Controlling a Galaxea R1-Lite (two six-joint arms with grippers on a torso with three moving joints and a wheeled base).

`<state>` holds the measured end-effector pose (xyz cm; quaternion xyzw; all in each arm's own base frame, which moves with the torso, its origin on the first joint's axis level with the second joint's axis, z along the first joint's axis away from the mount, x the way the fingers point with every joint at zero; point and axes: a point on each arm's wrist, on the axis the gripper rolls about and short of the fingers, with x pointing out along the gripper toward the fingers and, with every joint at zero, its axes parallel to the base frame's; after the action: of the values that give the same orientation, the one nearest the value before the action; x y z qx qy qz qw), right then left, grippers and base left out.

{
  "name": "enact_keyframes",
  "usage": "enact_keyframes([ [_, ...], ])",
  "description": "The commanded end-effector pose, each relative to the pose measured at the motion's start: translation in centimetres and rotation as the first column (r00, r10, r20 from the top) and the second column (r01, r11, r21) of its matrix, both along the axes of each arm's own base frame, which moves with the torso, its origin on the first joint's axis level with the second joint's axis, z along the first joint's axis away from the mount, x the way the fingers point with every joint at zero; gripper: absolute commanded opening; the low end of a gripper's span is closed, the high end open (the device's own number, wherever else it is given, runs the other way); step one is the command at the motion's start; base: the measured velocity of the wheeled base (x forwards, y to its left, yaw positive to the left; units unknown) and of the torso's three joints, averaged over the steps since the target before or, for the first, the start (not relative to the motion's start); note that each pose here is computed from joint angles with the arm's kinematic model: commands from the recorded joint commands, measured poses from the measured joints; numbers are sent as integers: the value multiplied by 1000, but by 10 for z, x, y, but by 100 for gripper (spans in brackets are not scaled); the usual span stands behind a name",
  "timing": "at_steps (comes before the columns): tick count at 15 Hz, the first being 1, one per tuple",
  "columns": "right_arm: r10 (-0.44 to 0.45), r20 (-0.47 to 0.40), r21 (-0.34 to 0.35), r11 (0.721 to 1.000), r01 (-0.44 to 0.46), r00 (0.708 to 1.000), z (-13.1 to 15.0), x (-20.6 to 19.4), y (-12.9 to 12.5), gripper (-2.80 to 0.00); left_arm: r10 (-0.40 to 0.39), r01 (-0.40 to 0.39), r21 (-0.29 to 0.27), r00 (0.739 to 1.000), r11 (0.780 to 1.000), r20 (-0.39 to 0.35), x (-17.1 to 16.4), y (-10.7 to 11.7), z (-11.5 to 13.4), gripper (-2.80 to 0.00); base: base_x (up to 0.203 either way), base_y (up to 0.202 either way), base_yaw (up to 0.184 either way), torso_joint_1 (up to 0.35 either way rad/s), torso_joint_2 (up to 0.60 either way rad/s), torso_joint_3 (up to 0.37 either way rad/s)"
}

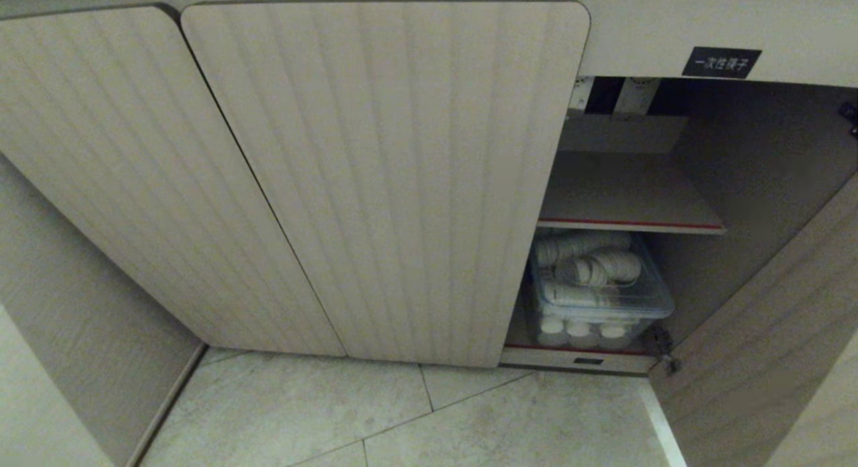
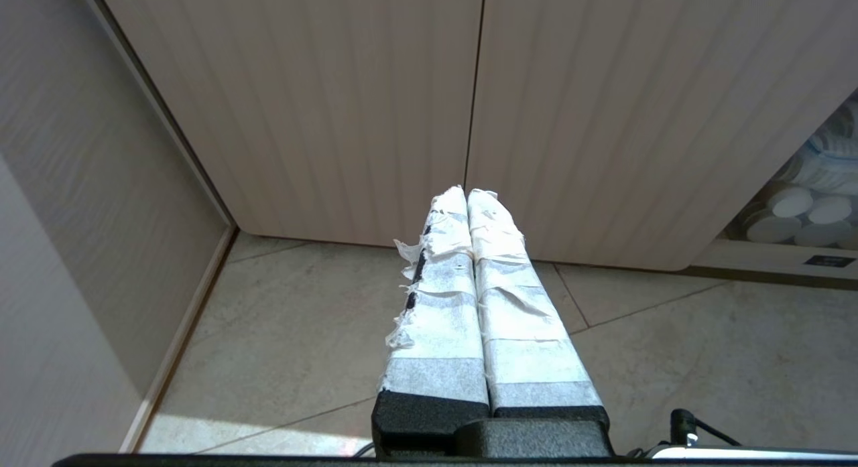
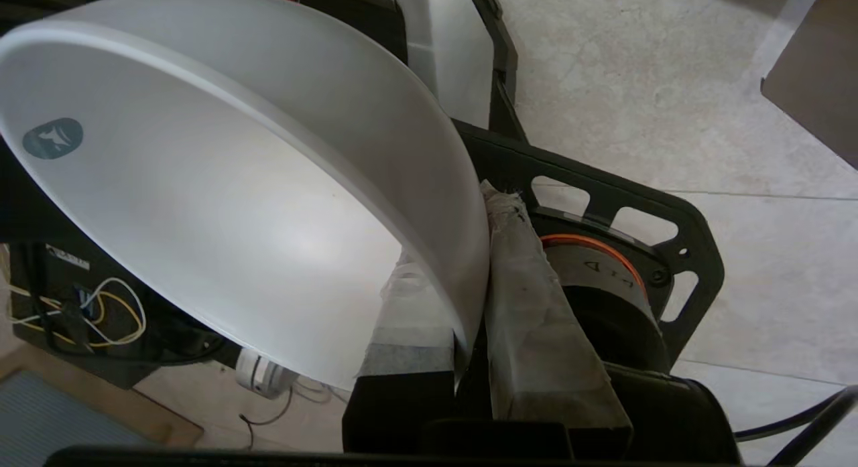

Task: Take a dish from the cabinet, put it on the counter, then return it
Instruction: Place it on the table

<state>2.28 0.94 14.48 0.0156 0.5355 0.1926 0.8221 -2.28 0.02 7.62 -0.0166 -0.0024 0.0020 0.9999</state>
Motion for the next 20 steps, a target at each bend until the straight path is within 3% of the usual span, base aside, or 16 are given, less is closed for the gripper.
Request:
enact_keyframes([
  [1,15,-46,-10,1000,-16,999,-1,7,1,-280,1,-1,-1,1000,1000,0,0,0,0,-280,0,0,0,0,0,0],
  [4,20,-90,-17,1000,-21,996,0,28,3,-280,1,-1,-1,1000,1000,0,0,0,0,-280,0,0,0,0,0,0],
  [8,39,-28,24,999,-38,999,6,55,8,-280,-1,1,-1,1000,1000,1,0,0,0,-280,0,0,0,0,0,0],
  [13,68,-19,40,997,-67,997,7,82,15,-280,0,0,-1,1000,1000,1,0,0,0,-280,0,0,0,0,0,0],
  [20,17,-35,94,995,-14,999,22,100,27,-280,1,-1,-1,1000,1000,1,0,0,0,-280,0,0,0,0,0,0],
])
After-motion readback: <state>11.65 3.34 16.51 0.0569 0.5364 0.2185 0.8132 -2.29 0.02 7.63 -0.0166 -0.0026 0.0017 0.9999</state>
